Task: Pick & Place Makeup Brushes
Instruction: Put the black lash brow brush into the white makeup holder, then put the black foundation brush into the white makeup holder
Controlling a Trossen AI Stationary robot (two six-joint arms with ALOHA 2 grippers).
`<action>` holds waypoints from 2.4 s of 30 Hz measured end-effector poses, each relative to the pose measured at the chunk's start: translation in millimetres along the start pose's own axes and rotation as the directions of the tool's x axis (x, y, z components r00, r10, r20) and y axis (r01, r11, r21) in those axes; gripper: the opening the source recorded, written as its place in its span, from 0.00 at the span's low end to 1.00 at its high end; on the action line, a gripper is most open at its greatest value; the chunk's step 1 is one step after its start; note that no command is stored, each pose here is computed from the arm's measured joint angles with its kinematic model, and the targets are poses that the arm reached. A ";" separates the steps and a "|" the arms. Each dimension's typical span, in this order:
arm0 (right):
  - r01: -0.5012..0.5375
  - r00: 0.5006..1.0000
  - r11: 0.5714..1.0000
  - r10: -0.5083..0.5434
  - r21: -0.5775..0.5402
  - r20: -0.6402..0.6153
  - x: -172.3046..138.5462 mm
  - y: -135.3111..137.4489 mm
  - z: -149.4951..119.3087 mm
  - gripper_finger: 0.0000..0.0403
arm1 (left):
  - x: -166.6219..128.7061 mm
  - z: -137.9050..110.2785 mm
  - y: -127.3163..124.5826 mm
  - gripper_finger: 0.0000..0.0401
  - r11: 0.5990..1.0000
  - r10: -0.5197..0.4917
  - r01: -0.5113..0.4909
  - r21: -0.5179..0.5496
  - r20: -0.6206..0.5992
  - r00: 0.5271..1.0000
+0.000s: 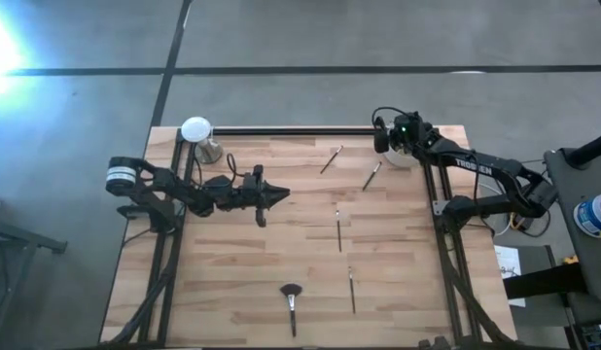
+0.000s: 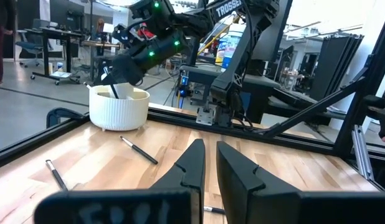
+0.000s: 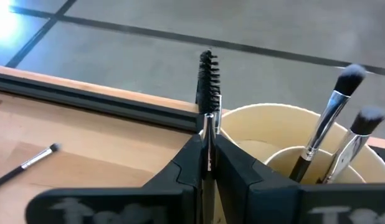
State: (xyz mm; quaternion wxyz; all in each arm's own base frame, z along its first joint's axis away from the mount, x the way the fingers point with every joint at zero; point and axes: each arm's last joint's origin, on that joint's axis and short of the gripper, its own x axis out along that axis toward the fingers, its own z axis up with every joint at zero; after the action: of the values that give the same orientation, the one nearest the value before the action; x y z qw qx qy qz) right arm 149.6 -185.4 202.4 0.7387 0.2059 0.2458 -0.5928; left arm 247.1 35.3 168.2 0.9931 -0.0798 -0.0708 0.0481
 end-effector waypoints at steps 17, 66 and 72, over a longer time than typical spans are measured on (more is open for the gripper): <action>0.013 1.000 0.999 -0.012 0.043 -0.022 0.8 -3.4 -1.1 0.08 | -0.1 -0.6 0.2 0.08 1.000 0.003 -0.003 0.000 -0.005 1.000; -0.275 0.960 0.960 0.277 -0.051 0.050 -150.5 111.6 -66.2 0.02 | -16.2 -5.8 7.7 0.08 0.995 0.094 -0.093 0.027 -0.026 0.995; -0.240 0.970 0.970 0.241 0.025 -0.021 -154.3 114.2 -88.9 0.02 | -16.3 -5.9 7.8 0.08 0.995 0.094 -0.094 0.027 -0.028 0.995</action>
State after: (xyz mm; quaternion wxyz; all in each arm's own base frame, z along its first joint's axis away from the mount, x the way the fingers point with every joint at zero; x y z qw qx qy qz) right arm 223.4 11.3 227.0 0.7997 0.2496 0.2213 -0.4991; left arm 231.3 40.3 159.0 0.9916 -0.0708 -0.0521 0.0946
